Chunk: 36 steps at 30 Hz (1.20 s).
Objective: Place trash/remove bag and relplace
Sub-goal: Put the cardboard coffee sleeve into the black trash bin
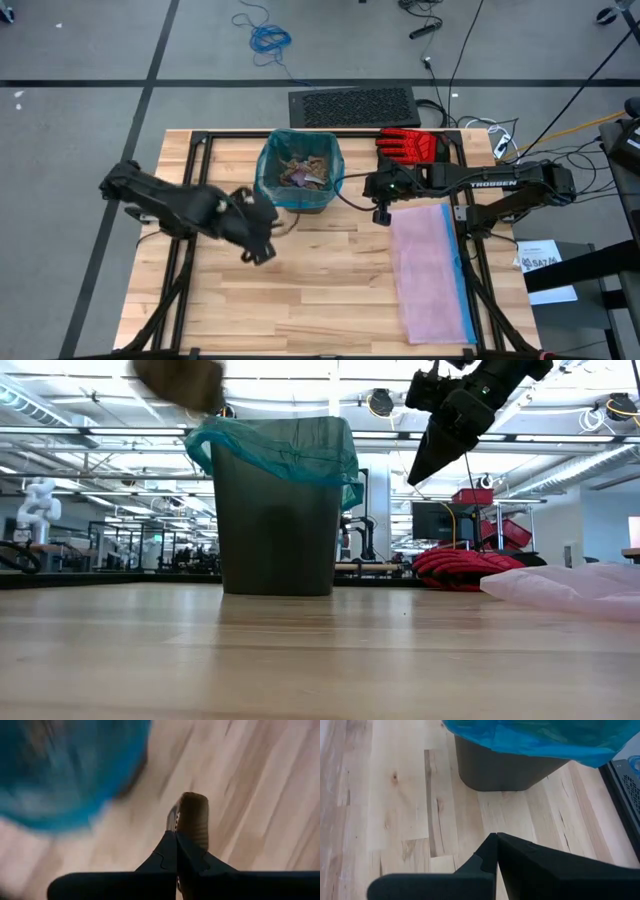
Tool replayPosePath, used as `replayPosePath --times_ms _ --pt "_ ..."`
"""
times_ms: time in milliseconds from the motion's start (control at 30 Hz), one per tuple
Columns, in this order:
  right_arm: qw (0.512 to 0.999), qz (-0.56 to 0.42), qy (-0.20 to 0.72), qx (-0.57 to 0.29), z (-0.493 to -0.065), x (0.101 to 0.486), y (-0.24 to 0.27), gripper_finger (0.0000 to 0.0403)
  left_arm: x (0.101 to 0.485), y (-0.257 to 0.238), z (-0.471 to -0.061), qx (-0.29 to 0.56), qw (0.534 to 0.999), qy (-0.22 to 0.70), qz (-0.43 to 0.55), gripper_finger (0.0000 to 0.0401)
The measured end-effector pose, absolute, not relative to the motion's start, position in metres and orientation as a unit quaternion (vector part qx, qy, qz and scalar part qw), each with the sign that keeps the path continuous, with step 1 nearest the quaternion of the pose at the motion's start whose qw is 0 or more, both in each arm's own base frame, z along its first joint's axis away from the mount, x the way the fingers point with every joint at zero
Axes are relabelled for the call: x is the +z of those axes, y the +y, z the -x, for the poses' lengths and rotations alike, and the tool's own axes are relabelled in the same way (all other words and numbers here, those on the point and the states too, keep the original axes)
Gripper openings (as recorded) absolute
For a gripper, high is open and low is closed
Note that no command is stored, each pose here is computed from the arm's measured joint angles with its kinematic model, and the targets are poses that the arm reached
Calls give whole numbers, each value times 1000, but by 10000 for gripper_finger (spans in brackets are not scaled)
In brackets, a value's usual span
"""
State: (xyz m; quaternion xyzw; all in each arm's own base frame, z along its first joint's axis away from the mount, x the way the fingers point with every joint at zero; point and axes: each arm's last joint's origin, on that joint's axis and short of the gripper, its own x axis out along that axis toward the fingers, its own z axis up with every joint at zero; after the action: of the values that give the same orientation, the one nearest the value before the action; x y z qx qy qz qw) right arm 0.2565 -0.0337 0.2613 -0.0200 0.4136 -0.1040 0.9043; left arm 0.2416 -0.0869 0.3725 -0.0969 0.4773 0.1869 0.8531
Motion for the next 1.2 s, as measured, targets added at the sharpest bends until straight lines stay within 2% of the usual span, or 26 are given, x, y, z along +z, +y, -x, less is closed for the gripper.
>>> replayPosePath --times_ms 100,200,333,533,867,1200 --pt "903 20 416 -104 -256 261 -34 0 403 -76 -243 175 893 408 69 0" --pt "903 19 416 -104 -256 261 -34 0 423 -60 -244 197 909 367 18 0" --pt "904 18 414 -105 -256 261 -34 0 433 -31 -250 251 903 347 -36 0" --pt "904 8 413 -109 -256 261 -34 0 432 24 -260 314 877 359 -58 0" --pt "905 9 410 -109 -257 262 -34 0 405 93 -286 262 862 431 -50 0" --pt "906 22 410 -103 -257 262 -34 0 355 130 -321 215 833 509 -25 0"
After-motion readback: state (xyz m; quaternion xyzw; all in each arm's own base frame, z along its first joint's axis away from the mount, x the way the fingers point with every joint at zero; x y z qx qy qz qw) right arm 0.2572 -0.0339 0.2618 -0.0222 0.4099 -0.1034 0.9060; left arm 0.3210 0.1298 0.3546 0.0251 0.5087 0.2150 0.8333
